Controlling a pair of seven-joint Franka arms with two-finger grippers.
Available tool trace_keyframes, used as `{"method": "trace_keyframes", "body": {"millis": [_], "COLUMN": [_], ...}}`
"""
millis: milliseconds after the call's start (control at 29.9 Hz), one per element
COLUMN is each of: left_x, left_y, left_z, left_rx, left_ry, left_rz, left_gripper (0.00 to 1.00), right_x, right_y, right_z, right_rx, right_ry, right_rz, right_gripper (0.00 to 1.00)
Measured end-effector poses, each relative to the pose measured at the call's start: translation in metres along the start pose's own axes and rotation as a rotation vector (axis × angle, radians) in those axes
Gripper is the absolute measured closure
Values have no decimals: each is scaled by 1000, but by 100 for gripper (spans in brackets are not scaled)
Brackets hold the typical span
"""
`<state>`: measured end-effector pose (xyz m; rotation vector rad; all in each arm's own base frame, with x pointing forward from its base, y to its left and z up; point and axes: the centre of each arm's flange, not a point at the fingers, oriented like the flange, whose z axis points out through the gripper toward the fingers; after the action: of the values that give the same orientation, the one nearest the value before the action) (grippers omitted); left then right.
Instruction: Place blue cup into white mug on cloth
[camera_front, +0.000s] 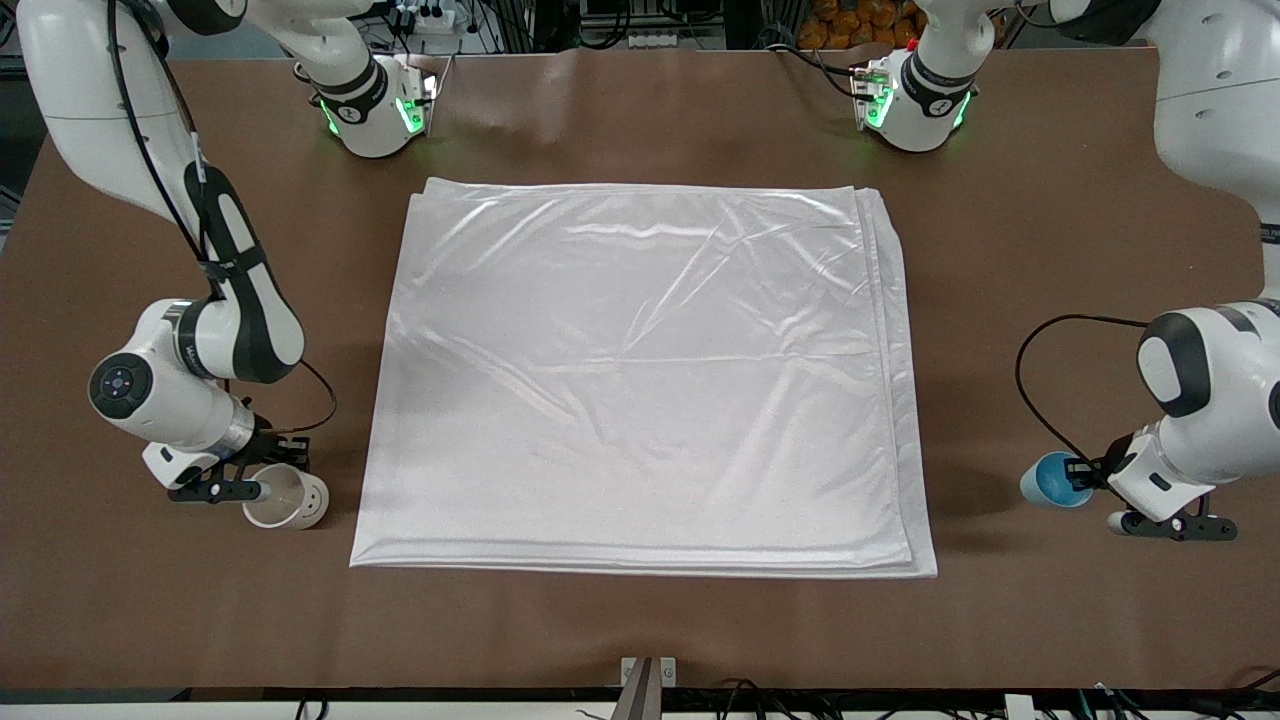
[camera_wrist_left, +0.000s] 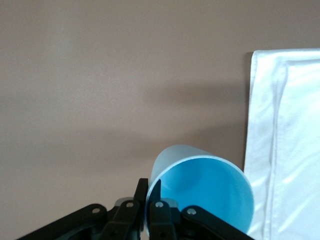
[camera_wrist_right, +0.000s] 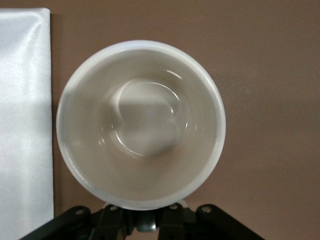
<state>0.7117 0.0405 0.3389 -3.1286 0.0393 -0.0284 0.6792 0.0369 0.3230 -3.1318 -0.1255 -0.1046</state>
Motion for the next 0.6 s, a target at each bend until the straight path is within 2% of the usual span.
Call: {"method": "trace_keyframes", "body": {"millis": [167, 301, 501, 602], "left_x": [-1, -1, -2, -3], "left_y": [14, 30, 60, 77], "left_z": [-11, -16, -24, -28], "left_rx": [-12, -27, -52, -67], "left_ry": [1, -1, -5, -8], "left_rz": [-29, -62, -121, -155], "left_gripper": [95, 95, 95, 95], "right_x": [-1, -8, -39, -56], "right_y": [-55, -130, -255, -297], "right_z": [-35, -45, -48, -48], "right_rx": [11, 23, 41, 46], "right_ry": [3, 15, 14, 12], "right_rz": [26, 46, 57, 58], "right_gripper": [90, 90, 90, 90]}}
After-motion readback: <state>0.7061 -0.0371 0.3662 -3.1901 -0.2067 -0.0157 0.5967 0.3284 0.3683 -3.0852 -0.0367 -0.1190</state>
